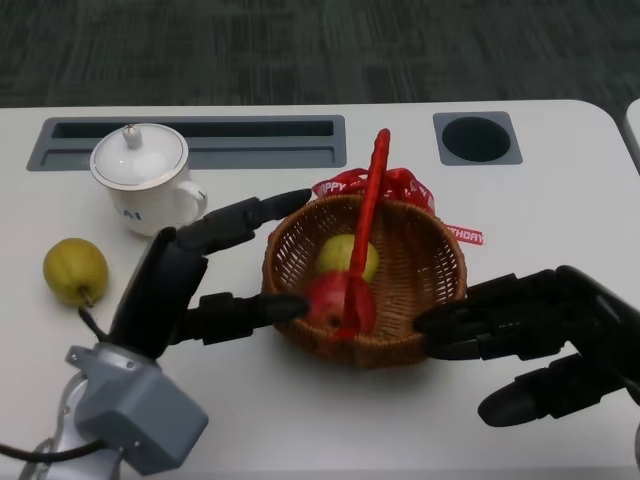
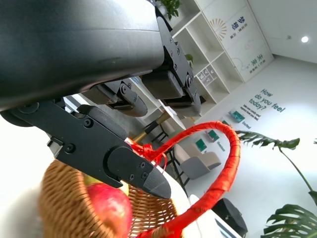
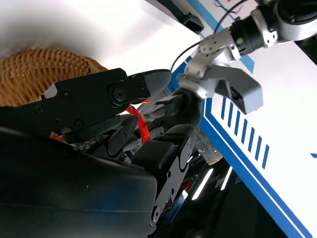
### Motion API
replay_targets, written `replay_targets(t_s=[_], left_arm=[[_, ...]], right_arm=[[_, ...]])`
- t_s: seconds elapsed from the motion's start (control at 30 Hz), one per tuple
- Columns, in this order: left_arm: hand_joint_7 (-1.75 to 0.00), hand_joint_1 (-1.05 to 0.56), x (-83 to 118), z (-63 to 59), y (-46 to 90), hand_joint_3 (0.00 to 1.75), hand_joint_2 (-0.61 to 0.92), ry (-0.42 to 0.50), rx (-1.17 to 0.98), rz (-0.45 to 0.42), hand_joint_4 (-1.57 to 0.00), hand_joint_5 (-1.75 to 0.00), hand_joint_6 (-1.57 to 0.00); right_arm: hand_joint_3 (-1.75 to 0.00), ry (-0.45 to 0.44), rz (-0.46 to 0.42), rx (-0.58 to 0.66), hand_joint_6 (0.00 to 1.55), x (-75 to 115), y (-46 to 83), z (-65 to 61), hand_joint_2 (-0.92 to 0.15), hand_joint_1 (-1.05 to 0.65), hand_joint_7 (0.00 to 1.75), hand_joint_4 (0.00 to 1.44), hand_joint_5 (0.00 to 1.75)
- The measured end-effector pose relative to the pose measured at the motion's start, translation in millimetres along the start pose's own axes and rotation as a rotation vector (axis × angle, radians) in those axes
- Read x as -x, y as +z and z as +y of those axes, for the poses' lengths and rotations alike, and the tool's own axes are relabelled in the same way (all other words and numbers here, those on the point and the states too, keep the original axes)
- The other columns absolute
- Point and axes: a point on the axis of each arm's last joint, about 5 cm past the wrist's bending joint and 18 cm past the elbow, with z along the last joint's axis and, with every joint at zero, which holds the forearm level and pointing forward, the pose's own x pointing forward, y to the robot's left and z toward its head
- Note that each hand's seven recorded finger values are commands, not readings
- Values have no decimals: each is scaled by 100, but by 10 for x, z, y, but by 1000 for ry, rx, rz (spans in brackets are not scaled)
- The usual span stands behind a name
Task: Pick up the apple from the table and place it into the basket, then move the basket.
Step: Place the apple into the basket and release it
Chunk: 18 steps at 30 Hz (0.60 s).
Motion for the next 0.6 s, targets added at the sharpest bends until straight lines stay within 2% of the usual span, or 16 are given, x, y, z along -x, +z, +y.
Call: replay_targets(t_s=[0.17, 0.33, 0.6], left_arm=[[0, -37, 223, 222, 116, 0, 77, -3, -39, 4, -67, -1, -68], [0, -40, 398, 431, 219, 0, 76, -4, -65, 19, -67, 0, -67], [-1, -40, 589, 532, 324, 0, 75, 15, -57, 70, -70, -1, -68]], right_arm=[[-1, 37, 5, 41, 71, -63, -50, -92, -88, -56, 0, 77, 0], [0, 171, 72, 51, 61, -173, -149, -214, -87, -62, 0, 63, 0], [0, 387, 143, 145, 63, -442, -217, -462, -79, -69, 1, 61, 1]])
